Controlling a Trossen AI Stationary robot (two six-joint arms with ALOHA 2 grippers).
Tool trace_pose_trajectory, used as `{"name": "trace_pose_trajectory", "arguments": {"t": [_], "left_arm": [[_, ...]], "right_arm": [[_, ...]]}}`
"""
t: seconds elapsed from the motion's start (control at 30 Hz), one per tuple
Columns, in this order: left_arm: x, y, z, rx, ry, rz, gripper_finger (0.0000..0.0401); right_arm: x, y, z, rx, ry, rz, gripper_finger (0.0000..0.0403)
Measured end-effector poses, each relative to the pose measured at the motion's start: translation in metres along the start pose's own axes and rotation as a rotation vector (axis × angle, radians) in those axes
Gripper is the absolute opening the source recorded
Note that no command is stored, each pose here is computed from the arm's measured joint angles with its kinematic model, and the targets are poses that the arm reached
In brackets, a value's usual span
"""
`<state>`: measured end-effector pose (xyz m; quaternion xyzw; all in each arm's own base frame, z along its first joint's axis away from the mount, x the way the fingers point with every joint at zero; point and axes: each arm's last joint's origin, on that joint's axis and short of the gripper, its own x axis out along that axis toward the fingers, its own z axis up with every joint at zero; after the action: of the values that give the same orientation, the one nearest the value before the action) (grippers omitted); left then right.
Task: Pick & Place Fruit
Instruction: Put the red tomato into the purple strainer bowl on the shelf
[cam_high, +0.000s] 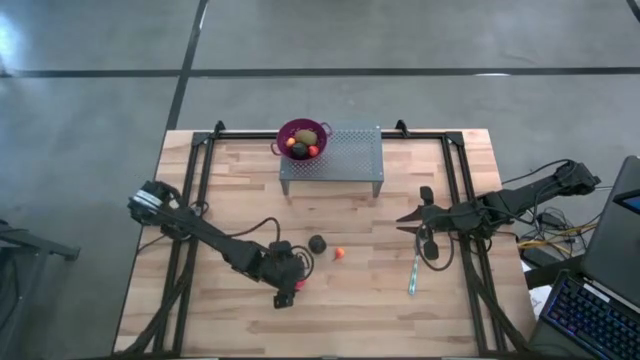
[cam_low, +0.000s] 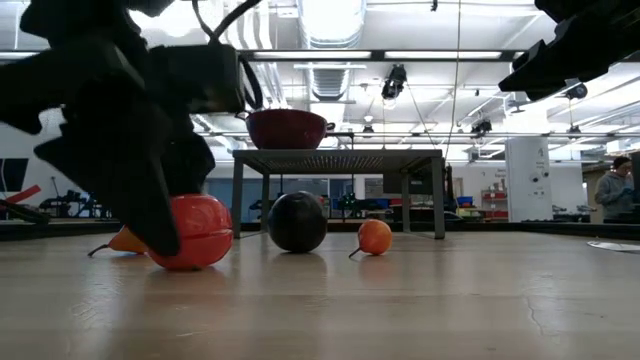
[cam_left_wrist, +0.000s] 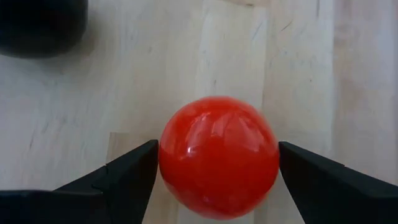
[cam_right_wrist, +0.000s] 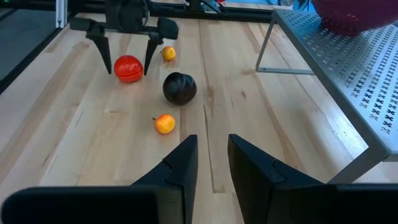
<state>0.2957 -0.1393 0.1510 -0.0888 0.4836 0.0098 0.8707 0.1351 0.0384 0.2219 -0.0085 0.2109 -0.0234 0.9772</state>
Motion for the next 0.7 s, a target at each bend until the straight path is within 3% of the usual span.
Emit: {"name": "trace_pose_trajectory", "arguments": {"t": [0.33, 0.7], "left_arm": [[0.0045, 0.0004, -0.0010, -0.026, 0.003, 0.010, 0.0319], [0.0045, 0.0006, -0.0009, -0.037, 0.001, 0.012, 0.0275]], "right_arm": [[0.0001, 0.0000, 0.0000, 0.000, 0.000, 0.000, 0.0053], [0.0000, 0.0000, 0.0000, 0.002, 0.000, 0.000, 0.0047]]}}
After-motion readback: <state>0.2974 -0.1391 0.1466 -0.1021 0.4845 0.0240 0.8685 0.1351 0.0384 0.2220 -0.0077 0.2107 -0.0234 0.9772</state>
